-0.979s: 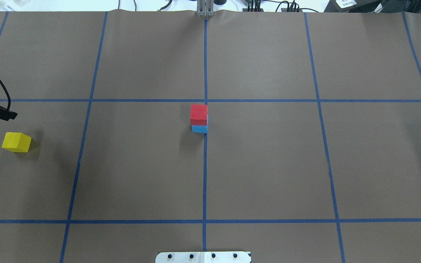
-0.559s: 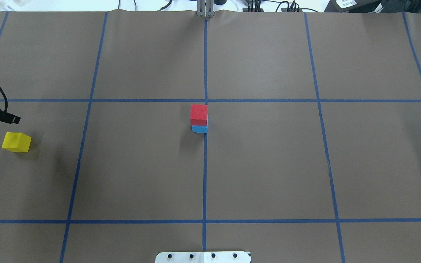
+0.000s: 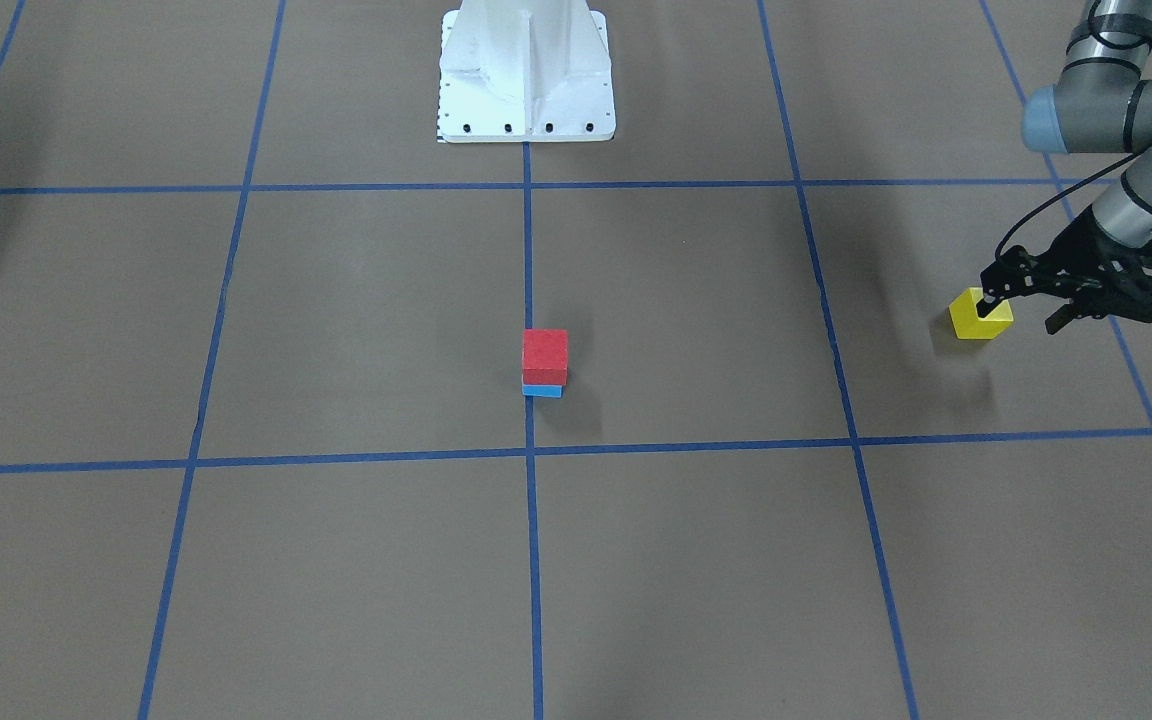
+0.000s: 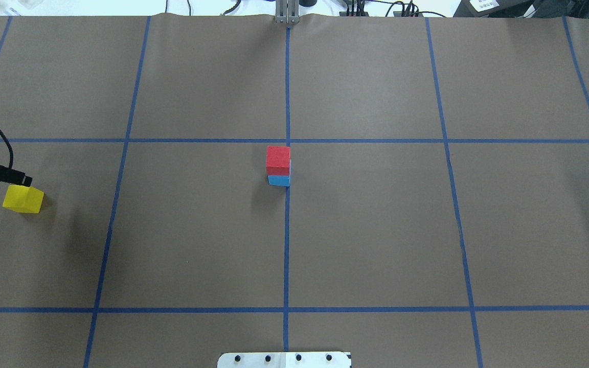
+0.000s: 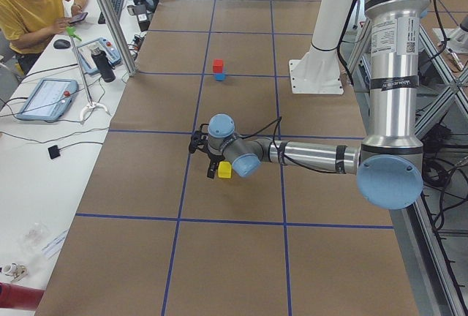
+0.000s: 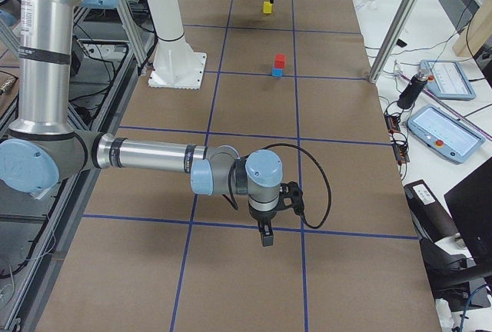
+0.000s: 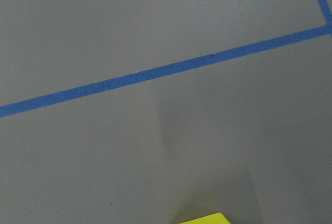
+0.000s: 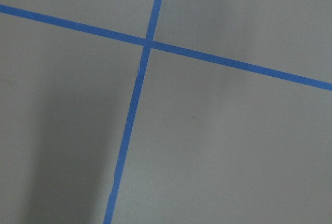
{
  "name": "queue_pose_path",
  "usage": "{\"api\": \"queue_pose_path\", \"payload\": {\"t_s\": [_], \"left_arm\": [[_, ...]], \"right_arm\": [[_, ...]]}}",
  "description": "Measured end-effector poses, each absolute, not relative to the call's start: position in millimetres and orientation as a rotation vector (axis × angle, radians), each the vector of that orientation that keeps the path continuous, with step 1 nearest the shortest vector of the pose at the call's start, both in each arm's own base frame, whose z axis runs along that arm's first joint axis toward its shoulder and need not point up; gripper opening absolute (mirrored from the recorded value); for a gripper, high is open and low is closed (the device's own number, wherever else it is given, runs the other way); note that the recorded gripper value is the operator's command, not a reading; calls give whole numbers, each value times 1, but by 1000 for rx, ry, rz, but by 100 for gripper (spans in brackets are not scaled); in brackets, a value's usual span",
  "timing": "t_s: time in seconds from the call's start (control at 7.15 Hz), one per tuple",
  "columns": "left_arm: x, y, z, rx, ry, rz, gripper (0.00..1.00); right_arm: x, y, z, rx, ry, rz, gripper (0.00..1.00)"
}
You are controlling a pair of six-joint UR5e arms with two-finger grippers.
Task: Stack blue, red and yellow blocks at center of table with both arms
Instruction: 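Grasp the yellow cube with the left gripper and lift it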
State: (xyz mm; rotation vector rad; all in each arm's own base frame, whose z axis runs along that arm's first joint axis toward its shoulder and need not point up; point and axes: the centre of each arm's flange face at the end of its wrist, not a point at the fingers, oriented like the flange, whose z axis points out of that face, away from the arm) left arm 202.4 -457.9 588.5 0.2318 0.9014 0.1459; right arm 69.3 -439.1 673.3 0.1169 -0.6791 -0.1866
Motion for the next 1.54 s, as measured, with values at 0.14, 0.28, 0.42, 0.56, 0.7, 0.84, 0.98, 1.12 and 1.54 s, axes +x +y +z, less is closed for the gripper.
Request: {"api": "queue_pose_path", "payload": {"t_s": [0.14,0.28,0.42,0.56,0.7,0.84,0.98,1.12,1.54], "left_arm": [[212,-454,587,217,901,131,100],[221,-451,589,216,882,123,100],[229,-448,593,218,859,118,90],[234,-445,596,222,840,116,44],[241,-442,598,225,825,114,4],[247,-440,599,232,811,114,0],[249,-438,599,241,801,115,0],[248,-434,592,249,802,118,0],[271,-463,511,247,798,115,0]], "right_arm": [[69,-439,673,117,-679,-187,100],[69,-439,673,118,-679,-187,100],[69,-439,673,118,-679,-187,100],[69,-439,673,118,-679,-187,100],[69,-439,673,118,-679,-187,100],[69,-439,673,117,-679,-186,100],[69,-439,673,117,-679,-186,100],[69,-439,673,118,-680,-186,100],[69,-439,672,119,-683,-186,100]]}}
